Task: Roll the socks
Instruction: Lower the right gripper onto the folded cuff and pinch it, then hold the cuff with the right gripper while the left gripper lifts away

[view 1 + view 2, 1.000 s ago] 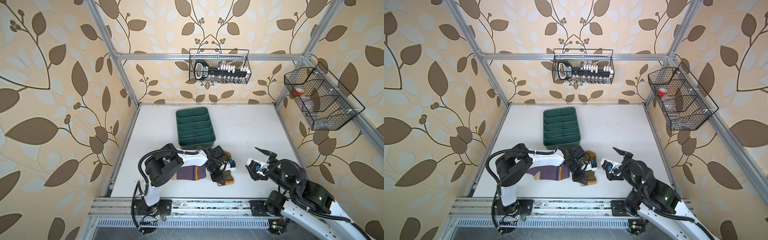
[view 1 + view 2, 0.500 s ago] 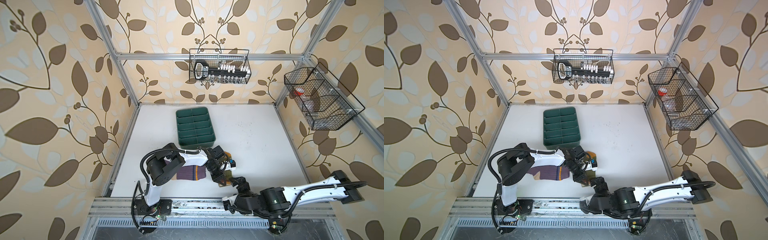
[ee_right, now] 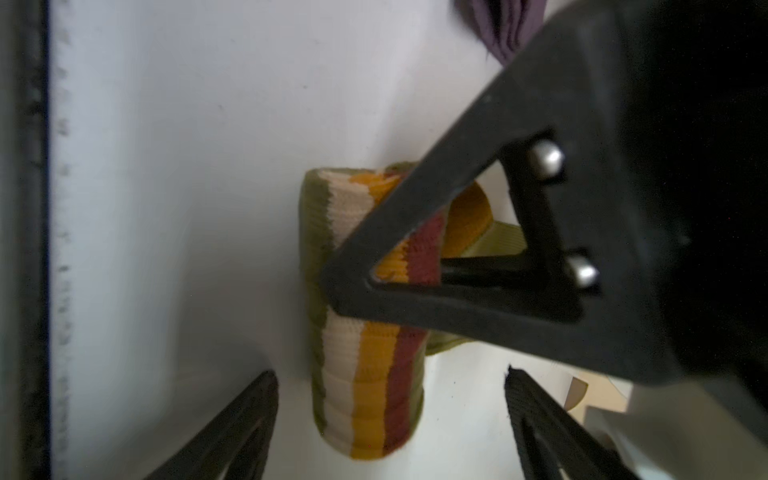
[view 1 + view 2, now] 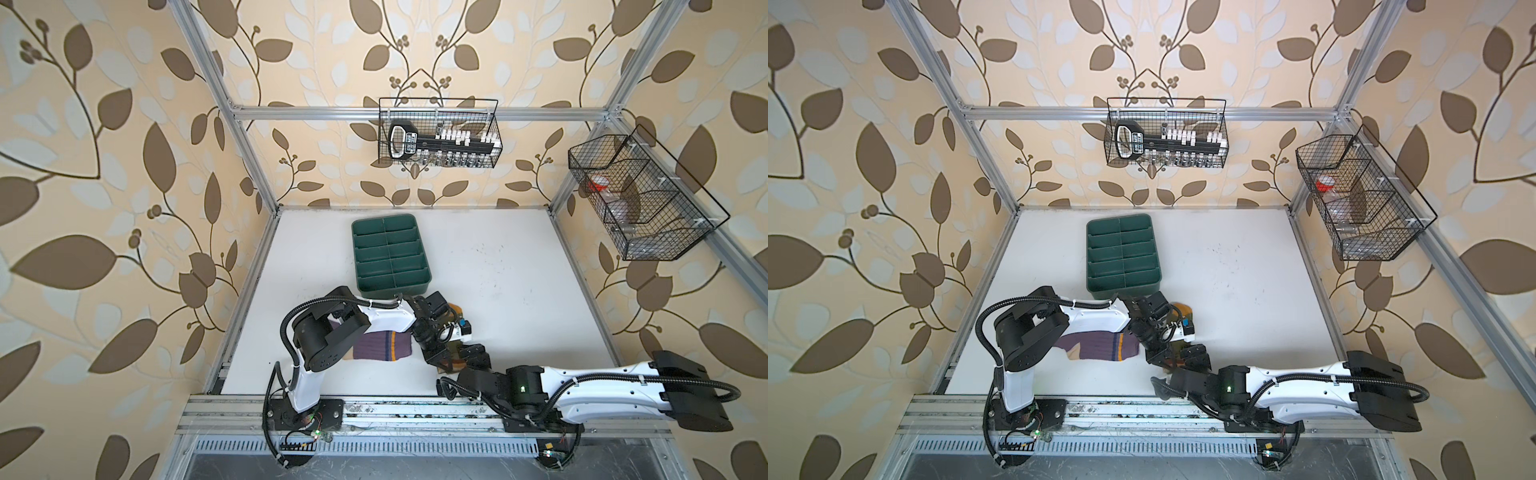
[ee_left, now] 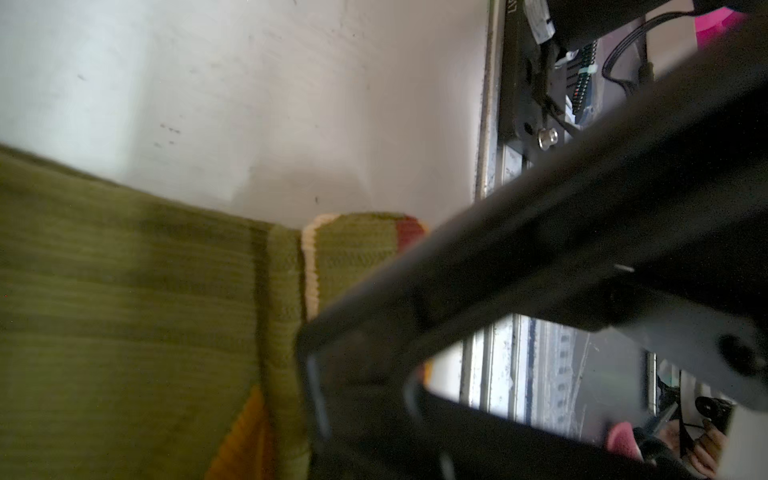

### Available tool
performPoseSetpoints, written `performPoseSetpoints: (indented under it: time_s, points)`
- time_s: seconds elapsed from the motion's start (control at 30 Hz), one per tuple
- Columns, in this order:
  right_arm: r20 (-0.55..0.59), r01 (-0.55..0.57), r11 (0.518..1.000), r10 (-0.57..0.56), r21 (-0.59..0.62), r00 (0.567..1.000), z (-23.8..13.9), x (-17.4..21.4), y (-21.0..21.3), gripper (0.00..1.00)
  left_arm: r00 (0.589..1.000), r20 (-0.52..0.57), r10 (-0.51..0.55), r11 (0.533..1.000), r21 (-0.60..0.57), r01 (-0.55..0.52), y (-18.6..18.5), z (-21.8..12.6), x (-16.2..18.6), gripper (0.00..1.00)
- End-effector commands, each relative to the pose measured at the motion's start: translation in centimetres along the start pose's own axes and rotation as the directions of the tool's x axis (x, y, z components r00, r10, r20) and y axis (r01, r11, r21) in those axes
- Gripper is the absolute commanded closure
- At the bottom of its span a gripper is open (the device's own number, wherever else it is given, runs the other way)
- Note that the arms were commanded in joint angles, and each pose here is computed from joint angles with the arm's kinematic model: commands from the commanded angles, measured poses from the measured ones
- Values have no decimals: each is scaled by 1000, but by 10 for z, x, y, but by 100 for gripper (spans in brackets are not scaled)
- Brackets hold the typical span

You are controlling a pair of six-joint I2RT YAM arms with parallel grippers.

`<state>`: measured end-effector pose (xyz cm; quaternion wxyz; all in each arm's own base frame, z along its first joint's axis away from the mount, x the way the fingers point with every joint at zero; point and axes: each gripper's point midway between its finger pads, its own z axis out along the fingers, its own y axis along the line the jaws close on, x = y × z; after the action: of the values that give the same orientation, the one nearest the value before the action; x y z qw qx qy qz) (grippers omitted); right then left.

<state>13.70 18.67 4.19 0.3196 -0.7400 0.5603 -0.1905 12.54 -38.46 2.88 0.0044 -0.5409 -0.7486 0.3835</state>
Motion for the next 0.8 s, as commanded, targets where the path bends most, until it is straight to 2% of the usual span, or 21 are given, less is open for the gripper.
performPoseSetpoints:
  time_s: [0.0, 0.03, 0.13, 0.33, 0.43, 0.57, 0.6, 0.63, 0.7, 0.77]
  points:
    - [40, 18, 999, -17, -33, 999, 6, -6, 9, 16, 966, -210, -152, 986, -105, 133, 26, 21, 73, 100]
    - [43, 17, 999, -15, -37, 999, 7, -6, 10, 18, 966, -208, -151, 986, -103, 132, 26, 21, 73, 100]
    - [38, 30, 997, -28, -65, 999, 12, -5, 17, 35, 967, -205, -149, 986, -100, 131, 25, 20, 72, 100]
    - [30, 56, 991, -53, -119, 998, 13, -1, 29, 61, 977, -176, -122, 989, -102, 106, 22, 15, 63, 100]
    - [24, 68, 986, -65, -150, 998, 14, 1, 36, 70, 981, -158, -109, 990, -105, 93, 20, 11, 57, 100]
    - [16, 85, 975, -83, -205, 996, 14, 3, 46, 74, 988, -113, -102, 990, -112, 89, 16, 4, 43, 100]
    - [15, 85, 972, -84, -218, 996, 14, 2, 47, 83, 991, -96, -98, 989, -118, 86, 15, 2, 38, 100]
    - [12, 92, 969, -91, -231, 996, 13, 2, 48, 91, 993, -78, -91, 989, -126, 81, 14, -1, 33, 97]
    - [13, 97, 963, -97, -252, 995, 12, 3, 51, 100, 996, -48, -69, 988, -144, 62, 11, -9, 23, 84]
    - [20, 102, 955, -101, -278, 995, 10, 3, 54, 100, 999, -22, -35, 985, -167, 30, 8, -19, 13, 71]
